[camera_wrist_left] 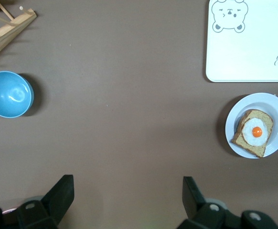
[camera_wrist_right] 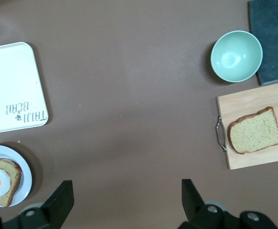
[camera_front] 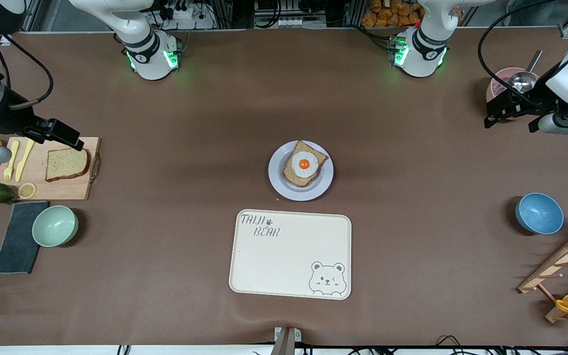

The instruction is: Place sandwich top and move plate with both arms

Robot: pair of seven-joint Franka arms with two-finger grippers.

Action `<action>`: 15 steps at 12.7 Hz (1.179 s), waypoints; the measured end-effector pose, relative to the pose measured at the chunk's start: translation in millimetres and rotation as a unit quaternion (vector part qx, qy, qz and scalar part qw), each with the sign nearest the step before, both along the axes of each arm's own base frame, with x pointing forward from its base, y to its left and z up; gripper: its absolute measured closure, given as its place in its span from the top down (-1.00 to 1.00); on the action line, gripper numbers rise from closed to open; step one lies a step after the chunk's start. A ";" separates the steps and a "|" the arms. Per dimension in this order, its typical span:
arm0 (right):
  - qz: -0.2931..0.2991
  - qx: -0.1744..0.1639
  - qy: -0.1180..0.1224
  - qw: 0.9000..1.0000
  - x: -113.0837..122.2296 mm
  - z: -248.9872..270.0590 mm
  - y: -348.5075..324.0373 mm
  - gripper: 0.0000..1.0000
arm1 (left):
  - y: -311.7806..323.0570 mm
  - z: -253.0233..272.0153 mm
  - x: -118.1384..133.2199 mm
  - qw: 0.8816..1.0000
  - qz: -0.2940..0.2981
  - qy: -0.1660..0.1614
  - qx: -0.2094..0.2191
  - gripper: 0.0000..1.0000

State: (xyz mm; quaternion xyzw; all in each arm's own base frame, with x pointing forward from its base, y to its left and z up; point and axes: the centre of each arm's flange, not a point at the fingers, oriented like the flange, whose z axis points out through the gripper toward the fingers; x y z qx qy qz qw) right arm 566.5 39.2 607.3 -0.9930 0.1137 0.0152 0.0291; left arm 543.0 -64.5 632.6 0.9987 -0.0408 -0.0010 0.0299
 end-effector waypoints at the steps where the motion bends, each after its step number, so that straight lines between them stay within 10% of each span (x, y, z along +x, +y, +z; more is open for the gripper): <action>1: 0.006 -0.001 0.004 1.000 0.3 -5.0 -9.7 1.00 | 0.0 -4.3 0.4 1.000 0.000 0.006 -0.001 1.00; 15: 0.065 0.026 0.020 0.997 -53.6 -161.6 -256.0 1.00 | 7.3 -111.3 -5.3 0.986 0.044 0.109 -0.116 1.00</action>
